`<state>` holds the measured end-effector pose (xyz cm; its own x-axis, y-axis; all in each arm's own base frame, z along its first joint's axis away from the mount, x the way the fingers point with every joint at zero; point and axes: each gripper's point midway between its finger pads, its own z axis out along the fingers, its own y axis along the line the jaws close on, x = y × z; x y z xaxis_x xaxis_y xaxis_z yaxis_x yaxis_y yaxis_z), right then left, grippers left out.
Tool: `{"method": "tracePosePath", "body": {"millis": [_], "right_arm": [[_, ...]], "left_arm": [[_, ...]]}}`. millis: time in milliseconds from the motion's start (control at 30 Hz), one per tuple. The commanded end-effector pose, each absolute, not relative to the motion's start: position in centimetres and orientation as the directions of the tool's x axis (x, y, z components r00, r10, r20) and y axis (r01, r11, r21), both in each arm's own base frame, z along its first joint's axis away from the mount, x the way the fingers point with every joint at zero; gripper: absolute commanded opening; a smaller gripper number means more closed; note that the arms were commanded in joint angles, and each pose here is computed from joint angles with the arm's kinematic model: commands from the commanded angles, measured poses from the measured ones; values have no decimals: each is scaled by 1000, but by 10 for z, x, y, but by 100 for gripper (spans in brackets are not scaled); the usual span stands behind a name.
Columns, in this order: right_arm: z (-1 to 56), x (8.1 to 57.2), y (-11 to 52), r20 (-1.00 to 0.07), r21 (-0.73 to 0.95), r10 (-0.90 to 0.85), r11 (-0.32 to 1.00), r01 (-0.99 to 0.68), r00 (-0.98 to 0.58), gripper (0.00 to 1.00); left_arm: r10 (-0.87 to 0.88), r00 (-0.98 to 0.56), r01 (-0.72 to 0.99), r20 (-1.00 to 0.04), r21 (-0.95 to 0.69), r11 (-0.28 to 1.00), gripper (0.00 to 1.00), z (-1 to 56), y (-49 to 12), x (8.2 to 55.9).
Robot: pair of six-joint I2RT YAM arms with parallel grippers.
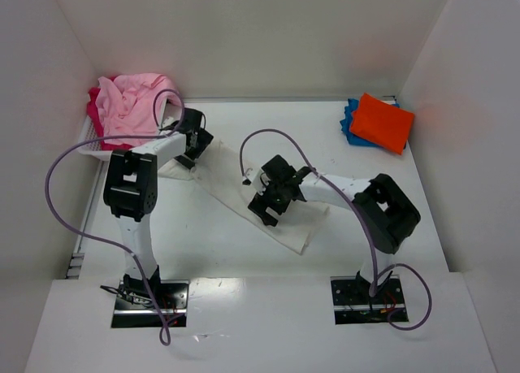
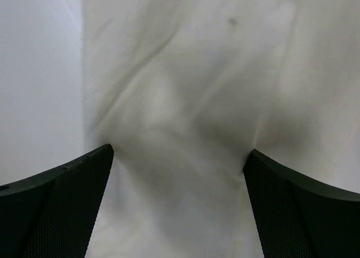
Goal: Fold and stack the t-shirts
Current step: Rotate the tshirt 90 degrees
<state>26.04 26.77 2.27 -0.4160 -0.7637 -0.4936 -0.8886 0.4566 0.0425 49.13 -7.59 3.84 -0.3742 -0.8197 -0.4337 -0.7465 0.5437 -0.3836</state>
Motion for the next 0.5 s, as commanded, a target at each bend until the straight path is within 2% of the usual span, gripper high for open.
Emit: {"method": "tracePosePath", "body": {"millis": [0,133,267,467], "right_arm": [[54,232,273,-539,133,-698,483,-865,-472,100],[71,217,278,-586,175,-651,480,-859,-483,100],[70,209,282,-589,191,-650,466,-864,-481,100],[79,227,275,-609,102,-641,521,-847,-467,100]], "left_arm": [[-774,-460,-751,-435,-275,601,99,7,-80,475],[-709,-553,-701,-437,-215,680,99,-7,-100,473],[-637,-636,-627,-435,-191,756,99,-15,-127,478],[-518,-743,-507,-425,-148,849,99,-21,-165,474]]}}
